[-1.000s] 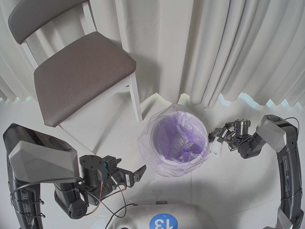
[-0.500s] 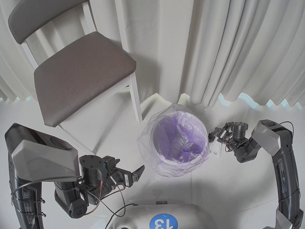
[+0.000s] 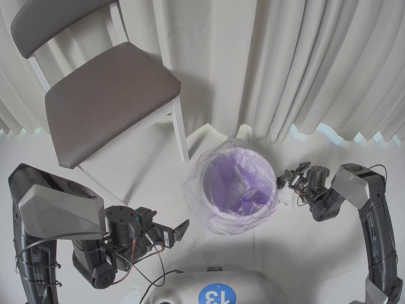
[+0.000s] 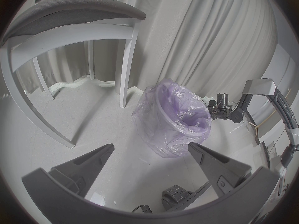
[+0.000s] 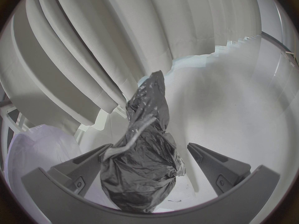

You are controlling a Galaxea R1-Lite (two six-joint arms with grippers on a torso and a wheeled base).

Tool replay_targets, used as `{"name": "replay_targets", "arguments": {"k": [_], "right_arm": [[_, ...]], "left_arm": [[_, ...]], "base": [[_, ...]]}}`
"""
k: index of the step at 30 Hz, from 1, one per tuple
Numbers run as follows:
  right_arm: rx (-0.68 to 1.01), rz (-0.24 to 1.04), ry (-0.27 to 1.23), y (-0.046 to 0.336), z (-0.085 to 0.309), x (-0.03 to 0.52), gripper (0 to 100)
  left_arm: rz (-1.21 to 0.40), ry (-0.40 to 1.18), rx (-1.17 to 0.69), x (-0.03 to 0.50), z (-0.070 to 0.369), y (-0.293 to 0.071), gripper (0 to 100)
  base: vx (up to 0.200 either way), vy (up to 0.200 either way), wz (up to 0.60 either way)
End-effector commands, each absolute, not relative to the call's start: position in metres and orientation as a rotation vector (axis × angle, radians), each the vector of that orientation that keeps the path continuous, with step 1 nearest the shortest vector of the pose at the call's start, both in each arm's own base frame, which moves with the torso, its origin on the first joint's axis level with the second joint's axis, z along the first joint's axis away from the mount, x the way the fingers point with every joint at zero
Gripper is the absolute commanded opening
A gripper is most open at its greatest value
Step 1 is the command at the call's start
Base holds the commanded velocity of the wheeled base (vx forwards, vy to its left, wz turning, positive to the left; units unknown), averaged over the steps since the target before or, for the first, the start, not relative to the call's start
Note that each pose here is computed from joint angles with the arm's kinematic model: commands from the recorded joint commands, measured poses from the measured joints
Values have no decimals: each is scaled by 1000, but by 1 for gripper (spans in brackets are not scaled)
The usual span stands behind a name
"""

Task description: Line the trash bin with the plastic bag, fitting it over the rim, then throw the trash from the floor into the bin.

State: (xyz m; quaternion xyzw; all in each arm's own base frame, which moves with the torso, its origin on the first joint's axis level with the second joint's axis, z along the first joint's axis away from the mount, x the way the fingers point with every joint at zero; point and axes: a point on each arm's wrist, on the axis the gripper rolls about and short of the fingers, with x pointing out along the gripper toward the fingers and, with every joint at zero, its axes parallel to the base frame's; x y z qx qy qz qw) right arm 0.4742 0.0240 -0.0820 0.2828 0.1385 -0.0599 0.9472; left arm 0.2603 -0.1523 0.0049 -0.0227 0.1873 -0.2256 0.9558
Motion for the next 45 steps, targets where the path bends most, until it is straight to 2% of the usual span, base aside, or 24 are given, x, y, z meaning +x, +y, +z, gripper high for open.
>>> {"name": "replay_targets", "arguments": {"k": [1, 19, 20, 45], "right_arm": [[575, -122, 290, 24, -84, 473, 100], [574, -111, 296, 25, -84, 472, 100], [574, -110, 297, 25, -84, 472, 0], [560, -99, 317, 26, -81, 468, 0]], "left_arm": [[-459, 364, -52, 261, 6, -153, 100], [-464, 368, -50, 260, 6, -153, 100], [-464, 368, -50, 260, 6, -153, 100], [-473, 363, -48, 257, 8, -156, 100]], "base": [[0, 0, 0], [0, 0, 0], [0, 0, 0], [0, 0, 0]]}}
